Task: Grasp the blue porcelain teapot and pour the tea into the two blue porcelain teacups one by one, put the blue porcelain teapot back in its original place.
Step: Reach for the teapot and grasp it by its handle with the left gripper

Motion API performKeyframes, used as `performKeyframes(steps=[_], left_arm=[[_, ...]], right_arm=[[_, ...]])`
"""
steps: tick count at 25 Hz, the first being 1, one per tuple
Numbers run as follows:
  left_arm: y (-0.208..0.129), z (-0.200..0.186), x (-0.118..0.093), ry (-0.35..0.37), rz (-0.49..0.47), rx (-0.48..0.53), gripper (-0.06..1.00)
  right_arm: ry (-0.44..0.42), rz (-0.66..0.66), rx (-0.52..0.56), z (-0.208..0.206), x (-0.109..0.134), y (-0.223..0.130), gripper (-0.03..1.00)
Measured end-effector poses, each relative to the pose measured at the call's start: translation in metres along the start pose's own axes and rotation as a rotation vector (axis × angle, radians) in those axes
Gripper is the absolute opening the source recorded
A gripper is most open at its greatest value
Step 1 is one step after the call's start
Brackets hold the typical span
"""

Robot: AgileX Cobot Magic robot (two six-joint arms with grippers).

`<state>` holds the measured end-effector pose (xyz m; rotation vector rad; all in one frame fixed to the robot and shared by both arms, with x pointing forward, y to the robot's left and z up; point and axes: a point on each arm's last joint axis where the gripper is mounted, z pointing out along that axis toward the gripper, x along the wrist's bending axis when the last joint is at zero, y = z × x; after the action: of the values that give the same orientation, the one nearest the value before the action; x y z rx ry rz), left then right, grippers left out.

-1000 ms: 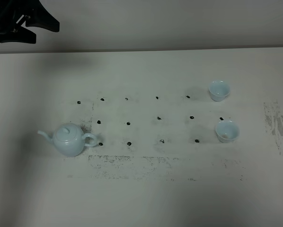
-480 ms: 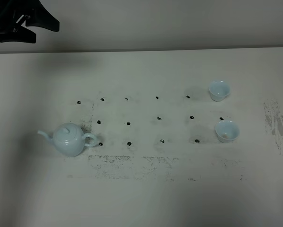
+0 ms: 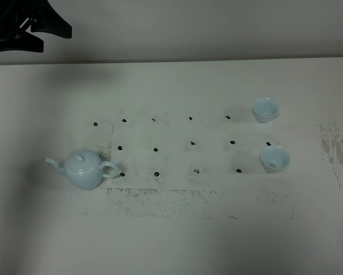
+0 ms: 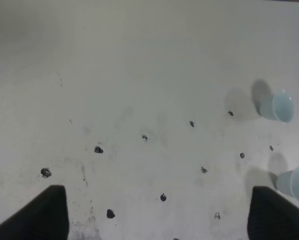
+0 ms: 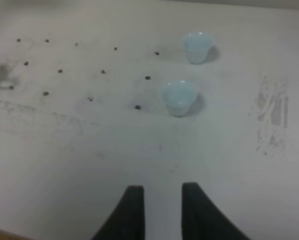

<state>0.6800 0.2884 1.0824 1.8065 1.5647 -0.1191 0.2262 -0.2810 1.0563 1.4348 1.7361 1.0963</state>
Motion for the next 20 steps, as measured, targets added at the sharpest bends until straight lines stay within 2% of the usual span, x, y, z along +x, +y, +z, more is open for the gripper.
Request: performKeyframes(steps=[11, 14, 17, 20], left_arm=[[0.000, 0.000, 0.000, -0.002, 0.022, 0.003, 0.73], [-0.003, 0.007, -0.006, 0.041, 0.058, 0.038, 0.73], [-0.008, 0.027, -0.027, 0.141, 0.118, 0.115, 0.73], [-0.018, 0.055, -0.067, 0.225, 0.238, 0.191, 0.73]], right_arm=[[0.014, -0.009, -0.001, 0.000, 0.001, 0.000, 0.21], [0.034, 0.000, -0.005, 0.000, 0.003, 0.000, 0.21], [0.035, 0.001, -0.005, 0.000, 0.003, 0.000, 0.21], [0.036, 0.000, -0.005, 0.000, 0.003, 0.000, 0.21]])
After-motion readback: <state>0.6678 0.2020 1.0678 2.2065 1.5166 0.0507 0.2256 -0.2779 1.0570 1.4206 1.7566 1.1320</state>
